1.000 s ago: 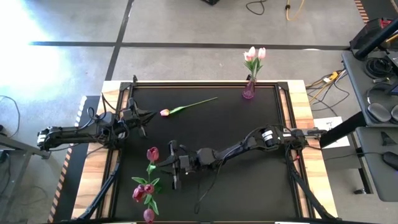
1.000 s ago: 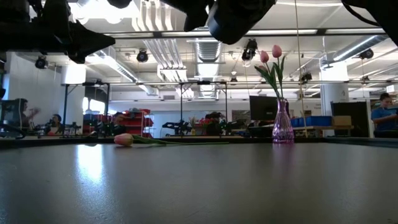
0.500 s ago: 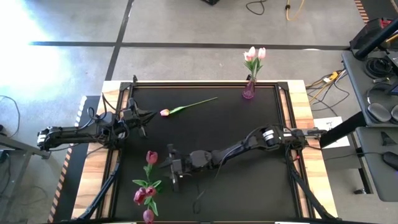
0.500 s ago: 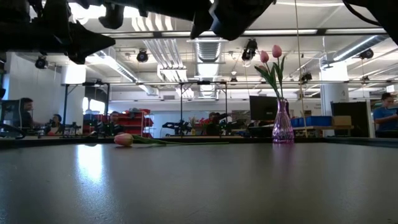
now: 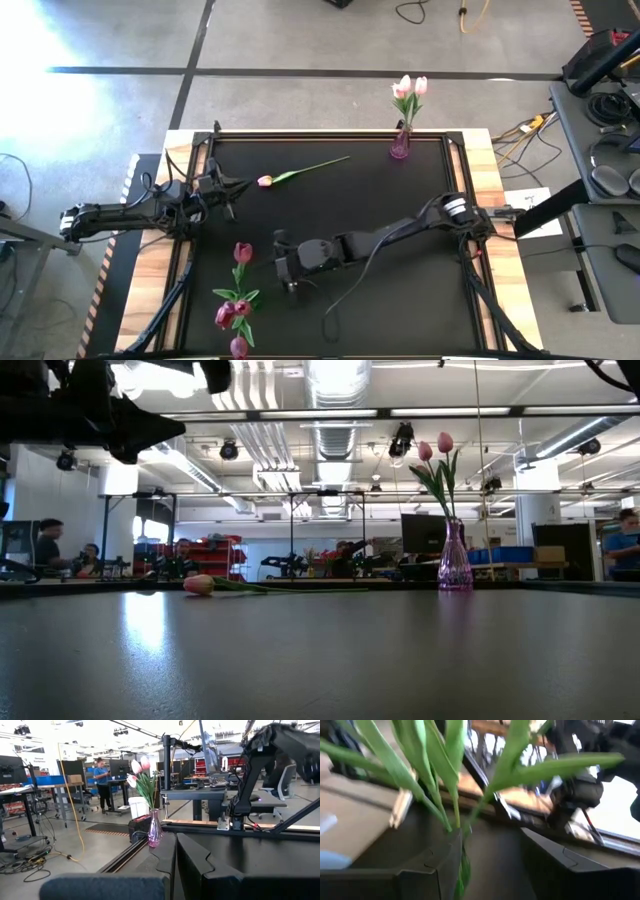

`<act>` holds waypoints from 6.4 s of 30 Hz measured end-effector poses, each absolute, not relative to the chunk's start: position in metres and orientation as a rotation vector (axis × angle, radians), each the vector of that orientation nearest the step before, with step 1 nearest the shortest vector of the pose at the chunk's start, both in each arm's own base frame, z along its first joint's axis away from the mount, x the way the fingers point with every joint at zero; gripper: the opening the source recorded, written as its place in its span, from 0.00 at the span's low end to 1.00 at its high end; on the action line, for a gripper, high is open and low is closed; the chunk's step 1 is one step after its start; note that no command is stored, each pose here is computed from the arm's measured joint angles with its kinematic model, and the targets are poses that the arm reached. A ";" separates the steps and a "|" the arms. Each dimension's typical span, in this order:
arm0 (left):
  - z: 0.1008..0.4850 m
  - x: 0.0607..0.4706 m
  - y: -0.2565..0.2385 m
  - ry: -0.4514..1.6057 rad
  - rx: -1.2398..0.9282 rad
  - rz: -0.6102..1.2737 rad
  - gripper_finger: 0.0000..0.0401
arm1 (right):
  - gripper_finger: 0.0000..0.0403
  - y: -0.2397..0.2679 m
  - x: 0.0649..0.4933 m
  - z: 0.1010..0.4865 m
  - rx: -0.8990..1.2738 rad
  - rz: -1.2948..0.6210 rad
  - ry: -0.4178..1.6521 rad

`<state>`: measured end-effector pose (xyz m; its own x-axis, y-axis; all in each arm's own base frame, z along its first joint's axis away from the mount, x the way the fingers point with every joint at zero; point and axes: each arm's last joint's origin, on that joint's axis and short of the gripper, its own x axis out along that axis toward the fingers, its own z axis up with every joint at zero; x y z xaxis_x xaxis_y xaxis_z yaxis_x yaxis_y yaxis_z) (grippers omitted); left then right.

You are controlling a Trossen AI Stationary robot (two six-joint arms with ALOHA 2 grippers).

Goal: Sort flowers into vase by color
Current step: Put the pink flower into the violet vase

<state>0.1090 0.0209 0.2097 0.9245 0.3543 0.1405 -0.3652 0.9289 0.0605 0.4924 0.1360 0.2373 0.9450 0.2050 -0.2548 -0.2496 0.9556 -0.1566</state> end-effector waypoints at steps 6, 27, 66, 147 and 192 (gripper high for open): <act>0.210 0.109 0.021 -0.129 0.086 0.367 0.00 | 0.38 0.125 0.467 0.248 -0.299 0.102 0.395; 0.218 0.109 0.021 -0.125 0.075 0.365 0.00 | 0.03 -0.069 0.410 0.208 -0.104 -0.142 0.685; 0.213 0.109 0.021 -0.072 0.071 0.356 0.00 | 0.47 -0.168 0.540 0.133 0.004 -0.269 0.903; 0.213 0.109 0.020 -0.077 0.062 0.348 0.00 | 0.02 -0.103 0.170 0.308 -0.607 -0.951 -0.428; 0.213 0.109 0.020 -0.082 0.034 0.347 0.00 | 0.04 -0.172 0.169 0.254 -0.578 -1.152 -0.354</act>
